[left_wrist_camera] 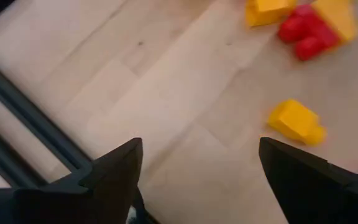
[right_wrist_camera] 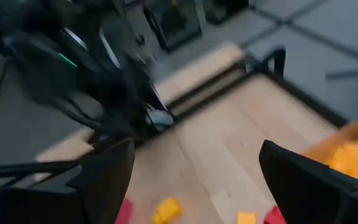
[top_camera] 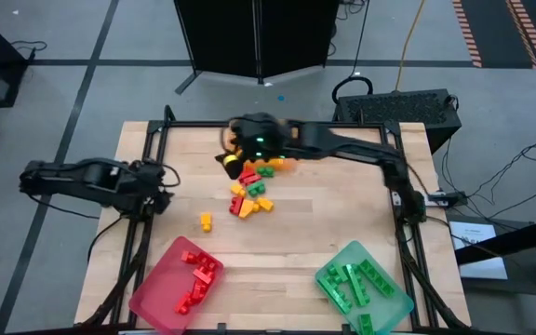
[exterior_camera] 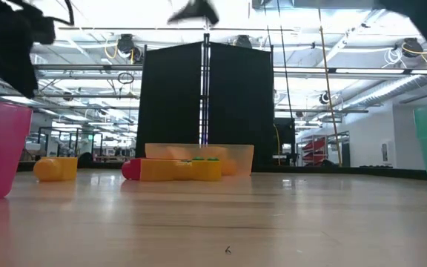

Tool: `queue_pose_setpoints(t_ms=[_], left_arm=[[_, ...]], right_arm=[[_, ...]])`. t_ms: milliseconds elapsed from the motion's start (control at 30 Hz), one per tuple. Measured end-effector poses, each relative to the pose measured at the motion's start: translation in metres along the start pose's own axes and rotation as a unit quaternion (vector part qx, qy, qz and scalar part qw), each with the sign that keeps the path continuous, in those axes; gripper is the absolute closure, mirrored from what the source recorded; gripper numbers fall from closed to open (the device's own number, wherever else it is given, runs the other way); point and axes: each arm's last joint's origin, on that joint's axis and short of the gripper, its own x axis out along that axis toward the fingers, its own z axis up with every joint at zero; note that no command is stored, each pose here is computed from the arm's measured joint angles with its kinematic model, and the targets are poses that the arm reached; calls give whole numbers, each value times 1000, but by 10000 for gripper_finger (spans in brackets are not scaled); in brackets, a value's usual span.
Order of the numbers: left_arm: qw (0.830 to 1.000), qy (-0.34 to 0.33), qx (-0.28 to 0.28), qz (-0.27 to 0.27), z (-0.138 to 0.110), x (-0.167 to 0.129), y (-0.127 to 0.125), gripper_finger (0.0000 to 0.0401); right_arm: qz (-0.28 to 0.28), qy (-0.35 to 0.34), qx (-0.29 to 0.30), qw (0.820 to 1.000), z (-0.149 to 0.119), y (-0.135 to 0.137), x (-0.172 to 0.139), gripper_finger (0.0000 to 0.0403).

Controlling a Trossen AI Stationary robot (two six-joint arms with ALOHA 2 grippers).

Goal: Sort blocks
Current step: Put the yellow 1 stud game piece into the orange bin

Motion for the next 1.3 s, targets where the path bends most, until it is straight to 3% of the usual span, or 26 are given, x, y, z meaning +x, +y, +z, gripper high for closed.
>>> queue_pose_setpoints(t_ms=[200, 333, 467, 600, 733, 1167, 1300], left_arm=[[1000, 21, -7, 18, 16, 22, -25, 122], [998, 61, -27, 11, 24, 40, -44, 165], [994, 87, -72, 14, 31, 60, -61, 232], [987, 114, -106, 50, 32, 79, -71, 316], [981, 146, -113, 67, 26, 88, -80, 390], [955, 210, -201, 65, 0, 114, -86, 391], [953, 173, -249, -4, 4, 126, -93, 391]], right_arm=[[-23, -83, -11, 996, 17, 28, -82, 67], [-39, -120, -13, 992, 17, 41, -117, 67], [-28, -128, -26, 991, 12, 54, -133, 67], [-24, -129, -32, 991, 8, 61, -141, 67], [-20, -115, -40, 992, 1, 67, -142, 67], [-22, -71, -55, 996, -14, 73, -145, 67], [-21, -69, -60, 996, -15, 74, -146, 67]])
